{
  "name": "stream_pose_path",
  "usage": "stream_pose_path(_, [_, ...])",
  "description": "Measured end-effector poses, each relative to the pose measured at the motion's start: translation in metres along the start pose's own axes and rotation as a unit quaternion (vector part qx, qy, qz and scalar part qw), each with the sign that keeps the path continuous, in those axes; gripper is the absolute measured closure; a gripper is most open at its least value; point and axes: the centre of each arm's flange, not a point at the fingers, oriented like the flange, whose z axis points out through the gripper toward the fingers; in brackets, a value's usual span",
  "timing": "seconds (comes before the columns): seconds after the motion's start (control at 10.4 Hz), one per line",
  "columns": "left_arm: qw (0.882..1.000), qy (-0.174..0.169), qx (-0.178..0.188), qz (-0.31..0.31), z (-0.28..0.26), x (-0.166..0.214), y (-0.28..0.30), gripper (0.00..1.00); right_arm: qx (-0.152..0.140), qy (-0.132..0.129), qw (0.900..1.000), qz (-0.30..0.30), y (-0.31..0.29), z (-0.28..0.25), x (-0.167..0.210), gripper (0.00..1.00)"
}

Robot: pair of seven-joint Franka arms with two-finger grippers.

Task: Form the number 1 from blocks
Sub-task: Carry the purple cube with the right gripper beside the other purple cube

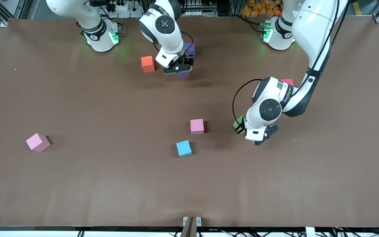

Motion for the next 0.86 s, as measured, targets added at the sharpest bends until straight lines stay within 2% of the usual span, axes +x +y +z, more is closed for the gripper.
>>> stream_pose_path(0.1, [1.0,0.001,0.0,0.004,-0.004,0.0,-0.001,0.45,-0.004,-0.002,1.0,0.001,-0.007,0.009,-0.013,0.41])
stream_pose_path(0.48, [1.0,0.014,0.008,0.025,-0.003,-0.008,0.003,0.45,0.008,0.016,1.0,-0.015,-0.035,0.058,-0.054,0.41])
stream_pose_path(0.86, [0.999,0.012,0.014,0.039,0.003,-0.023,0.007,0.45,0.007,0.016,1.0,-0.012,-0.036,0.065,-0.057,0.41])
